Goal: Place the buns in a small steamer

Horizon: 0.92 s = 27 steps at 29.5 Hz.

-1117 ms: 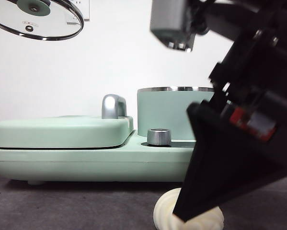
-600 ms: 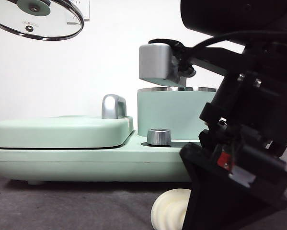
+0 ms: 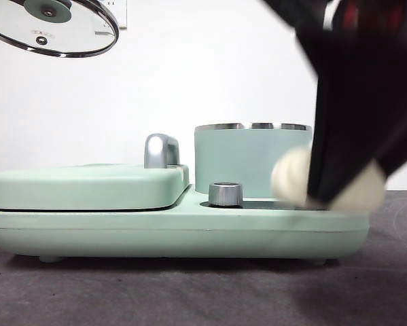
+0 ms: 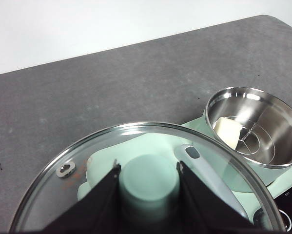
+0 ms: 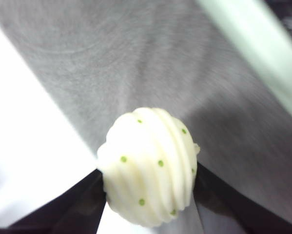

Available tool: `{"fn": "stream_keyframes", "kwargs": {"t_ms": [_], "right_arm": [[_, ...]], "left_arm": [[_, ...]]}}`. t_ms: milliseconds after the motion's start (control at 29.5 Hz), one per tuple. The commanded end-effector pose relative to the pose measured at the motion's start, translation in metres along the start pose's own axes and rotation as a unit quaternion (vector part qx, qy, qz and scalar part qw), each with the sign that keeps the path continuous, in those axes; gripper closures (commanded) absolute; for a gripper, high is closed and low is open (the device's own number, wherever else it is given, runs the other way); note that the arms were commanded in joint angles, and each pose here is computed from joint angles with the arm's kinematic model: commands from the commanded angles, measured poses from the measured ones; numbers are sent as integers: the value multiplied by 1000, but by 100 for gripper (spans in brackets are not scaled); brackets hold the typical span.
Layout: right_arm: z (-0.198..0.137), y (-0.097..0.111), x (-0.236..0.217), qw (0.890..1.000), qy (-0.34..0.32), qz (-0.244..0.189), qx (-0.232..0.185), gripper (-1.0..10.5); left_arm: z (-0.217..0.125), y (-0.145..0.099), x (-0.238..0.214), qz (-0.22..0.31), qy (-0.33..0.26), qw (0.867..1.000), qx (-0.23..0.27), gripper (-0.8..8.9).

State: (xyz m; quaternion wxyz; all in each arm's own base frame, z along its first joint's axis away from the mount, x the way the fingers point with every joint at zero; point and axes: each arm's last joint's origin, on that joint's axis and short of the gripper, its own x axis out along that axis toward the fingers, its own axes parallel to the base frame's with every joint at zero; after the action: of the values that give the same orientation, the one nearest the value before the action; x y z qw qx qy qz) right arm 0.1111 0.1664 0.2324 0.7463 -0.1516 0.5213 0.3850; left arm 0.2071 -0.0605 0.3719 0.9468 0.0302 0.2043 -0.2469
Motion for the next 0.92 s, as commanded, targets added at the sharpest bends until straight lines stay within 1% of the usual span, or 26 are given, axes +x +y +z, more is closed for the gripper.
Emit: {"fn": "stream_keyframes", "kwargs": {"t_ms": [34,170,272,340,475,577,713,917], "right_arm": [[15,2,-31,999,9,-6,33,695],[32,-1,-66,998,-15,-12,53,695],[45,-8,-91,996,-54,-19,74,695],[53,-14,-105,993,-84,-26,81,695],[72,-31,-119,989,-110,-48,86,695],[90,-46,-120,987,-117,-66,87,695],[117,-67,-110,986,-118,-84,86,695],[150,-96,-82,988,-90,-96,86,694]], "left_arm": [[7,-1,-2,-2,-21,1000,4,802],[7,-1,-2,-2,-21,1000,4,802],[7,-1,-2,-2,-21,1000,4,802],[7,-1,-2,-2,-21,1000,6,802],[7,-1,-2,-2,-21,1000,6,802],[7,-1,-2,-2,-21,1000,6,802],[7,-1,-2,-2,-21,1000,6,802],[7,-1,-2,-2,-20,1000,6,802]]}}
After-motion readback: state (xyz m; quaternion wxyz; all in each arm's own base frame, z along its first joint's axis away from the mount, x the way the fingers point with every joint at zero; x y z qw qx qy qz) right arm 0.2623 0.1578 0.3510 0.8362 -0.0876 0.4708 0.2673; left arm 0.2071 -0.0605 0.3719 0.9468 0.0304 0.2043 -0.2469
